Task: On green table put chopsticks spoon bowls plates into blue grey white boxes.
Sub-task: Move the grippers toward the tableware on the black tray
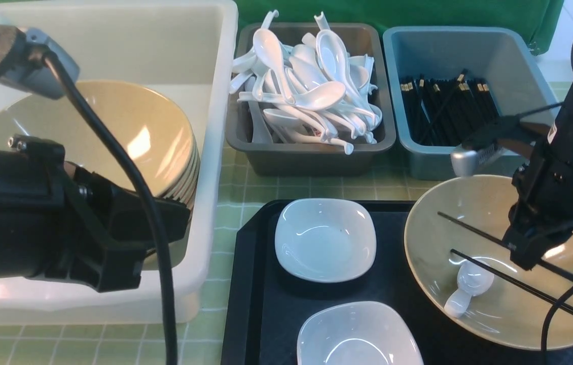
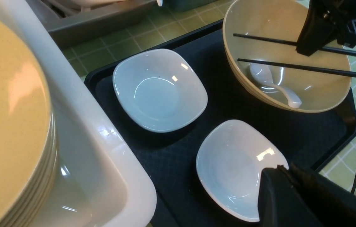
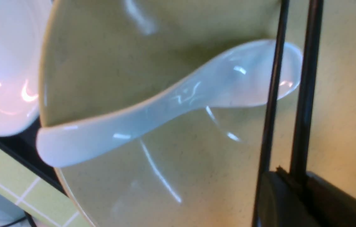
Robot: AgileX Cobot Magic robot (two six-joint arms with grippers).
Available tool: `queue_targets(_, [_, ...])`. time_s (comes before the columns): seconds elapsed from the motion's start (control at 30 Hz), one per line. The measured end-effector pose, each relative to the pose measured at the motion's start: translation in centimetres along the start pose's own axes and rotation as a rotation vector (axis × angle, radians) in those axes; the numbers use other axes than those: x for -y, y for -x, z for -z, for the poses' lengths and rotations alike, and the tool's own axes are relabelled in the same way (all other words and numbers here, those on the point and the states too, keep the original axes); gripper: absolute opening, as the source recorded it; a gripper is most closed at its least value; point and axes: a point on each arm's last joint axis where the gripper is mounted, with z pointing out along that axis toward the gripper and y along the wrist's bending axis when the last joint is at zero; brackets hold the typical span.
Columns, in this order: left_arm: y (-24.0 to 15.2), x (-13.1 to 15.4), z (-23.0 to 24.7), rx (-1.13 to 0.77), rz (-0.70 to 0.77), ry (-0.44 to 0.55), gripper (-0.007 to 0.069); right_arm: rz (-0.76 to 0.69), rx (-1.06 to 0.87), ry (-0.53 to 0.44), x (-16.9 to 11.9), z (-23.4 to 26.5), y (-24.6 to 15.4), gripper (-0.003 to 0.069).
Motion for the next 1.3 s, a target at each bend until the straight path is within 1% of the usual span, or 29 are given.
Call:
queue_targets(0.13, [0.0,0.0,0.0,0.0,0.0,0.0,0.0,-0.029,-0.031,-0.029,0.4,-1.7,-0.3,0.0064])
queue_targets(0.37, [0.0,0.0,0.0,0.0,0.001,0.0,0.0,-0.061,-0.051,-0.03,0.7,-2.7,-0.1,0.0073])
queue_targets(0.5, [0.0,0.0,0.0,0.0,-0.001,0.0,0.0,-0.086,-0.04,-0.036,0.7,-2.7,0.0,0.0108])
queue_targets(0.6, [0.0,0.0,0.0,0.0,-0.001,0.0,0.0,-0.101,-0.036,-0.038,0.7,-2.7,0.0,0.0169])
queue_targets(0.67, [0.0,0.0,0.0,0.0,-0.002,0.0,0.0,-0.115,-0.028,-0.042,0.8,-2.4,0.2,0.0239])
queue_targets(0.7, [0.0,0.0,0.0,0.0,-0.002,0.0,0.0,-0.115,-0.028,-0.042,0.8,-2.3,0.2,0.0247])
queue_targets(0.73, [0.0,0.0,0.0,0.0,-0.002,0.0,0.0,-0.128,-0.012,-0.047,0.8,-1.8,0.5,0.0309])
queue_targets(0.8, [0.0,0.0,0.0,0.0,-0.003,0.0,0.0,-0.135,-0.006,-0.049,0.9,-1.2,0.7,0.0372])
queue_targets(0.83, [0.0,0.0,0.0,0.0,-0.004,0.0,0.0,-0.136,0.0,-0.05,0.9,-0.6,0.9,0.0428])
queue_targets(0.9, [0.0,0.0,0.0,0.0,-0.004,0.0,0.0,-0.135,0.0,-0.05,0.9,-0.3,1.0,0.0477])
queue_targets(0.93, [0.0,0.0,0.0,-0.001,-0.004,0.0,0.0,-0.137,-0.002,-0.042,0.8,-0.2,1.0,0.0521])
queue_targets(0.97, [0.0,0.0,0.0,-0.002,-0.004,0.0,0.0,-0.139,-0.005,-0.037,0.8,-0.2,1.0,0.0537])
queue_targets(1.0, [0.0,0.0,0.0,-0.003,-0.004,-0.001,0.0,-0.142,-0.01,-0.027,0.7,-0.4,0.9,0.0568])
queue_targets(1.13, [0.0,0.0,0.0,-0.004,-0.008,-0.001,0.0,-0.151,-0.045,-0.011,0.5,-1.9,0.2,0.0602])
queue_targets(1.3, [-0.1,0.0,0.0,-0.007,-0.015,-0.002,0.0,-0.144,-0.067,-0.004,0.4,-3.1,-0.4,0.0591])
